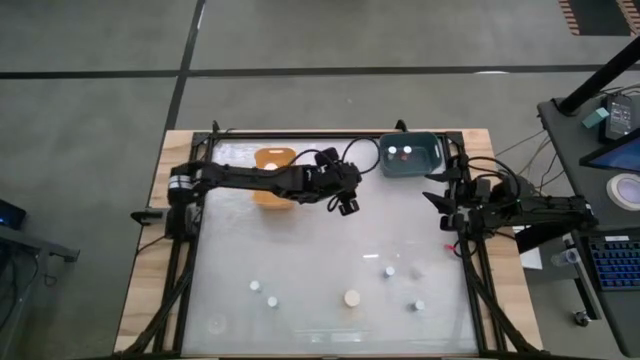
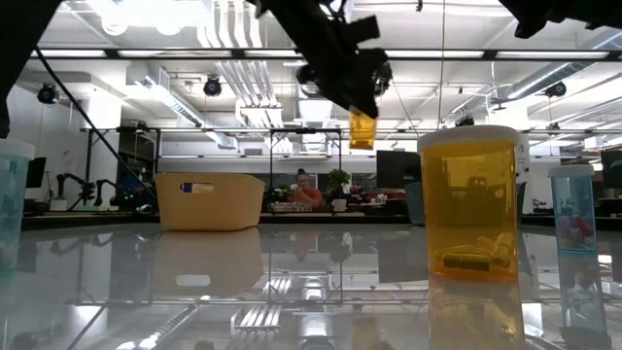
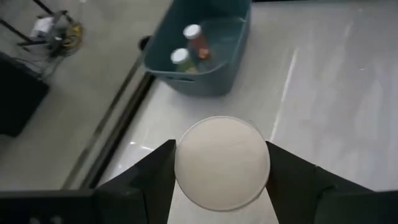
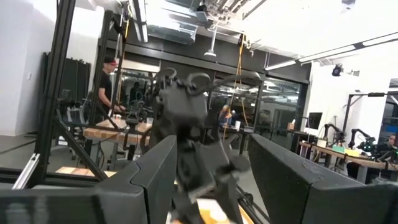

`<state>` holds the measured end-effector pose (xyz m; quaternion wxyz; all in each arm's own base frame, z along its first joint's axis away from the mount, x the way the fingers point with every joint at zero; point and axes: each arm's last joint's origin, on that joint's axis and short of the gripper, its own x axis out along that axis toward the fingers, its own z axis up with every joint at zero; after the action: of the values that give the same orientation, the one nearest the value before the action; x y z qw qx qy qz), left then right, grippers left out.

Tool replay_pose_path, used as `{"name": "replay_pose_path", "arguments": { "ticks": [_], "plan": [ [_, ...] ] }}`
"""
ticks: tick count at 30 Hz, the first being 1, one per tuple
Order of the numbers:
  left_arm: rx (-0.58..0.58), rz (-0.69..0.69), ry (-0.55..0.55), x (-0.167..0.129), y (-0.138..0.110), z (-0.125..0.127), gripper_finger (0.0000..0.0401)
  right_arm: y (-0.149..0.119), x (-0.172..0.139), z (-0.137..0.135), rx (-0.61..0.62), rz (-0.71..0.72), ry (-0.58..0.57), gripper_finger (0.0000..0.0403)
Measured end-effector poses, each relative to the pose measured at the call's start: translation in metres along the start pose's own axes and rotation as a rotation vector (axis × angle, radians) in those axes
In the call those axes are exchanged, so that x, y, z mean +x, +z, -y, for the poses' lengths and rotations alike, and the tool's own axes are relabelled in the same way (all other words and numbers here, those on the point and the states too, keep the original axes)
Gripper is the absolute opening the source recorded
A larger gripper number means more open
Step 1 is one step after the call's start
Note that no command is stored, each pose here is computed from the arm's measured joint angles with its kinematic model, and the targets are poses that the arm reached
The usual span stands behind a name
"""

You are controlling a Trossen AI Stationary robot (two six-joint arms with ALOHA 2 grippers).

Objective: Pick and place medicine bottles into bin by pill shape (circle, oval)
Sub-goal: Put the yellow bottle pill into the blue bin

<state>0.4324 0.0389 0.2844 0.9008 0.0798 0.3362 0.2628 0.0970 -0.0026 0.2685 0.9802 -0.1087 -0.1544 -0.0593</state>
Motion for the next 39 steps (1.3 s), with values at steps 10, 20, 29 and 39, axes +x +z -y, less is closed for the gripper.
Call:
{"name": "replay_pose_path", "arguments": {
  "ticks": [10,20,29,39],
  "plan": [
    [-0.111,-0.019,0.046,-0.049,-0.039,-0.020,0.0193,-0.001,0.000,0.000,0.005,-0.011,-0.006,0.0192],
    [-0.270,-0.019,0.060,-0.095,-0.090,-0.047,0.0193,-0.002,0.001,0.000,0.003,-0.029,-0.029,0.0192],
    [-0.255,-0.046,0.063,-0.118,-0.129,-0.074,0.0193,-0.003,0.001,0.000,0.003,-0.034,-0.033,0.0192],
    [-0.077,-0.106,-0.153,-0.106,-0.149,-0.123,0.0193,-0.003,0.002,0.001,0.003,-0.034,-0.045,0.0192]
  ]
}}
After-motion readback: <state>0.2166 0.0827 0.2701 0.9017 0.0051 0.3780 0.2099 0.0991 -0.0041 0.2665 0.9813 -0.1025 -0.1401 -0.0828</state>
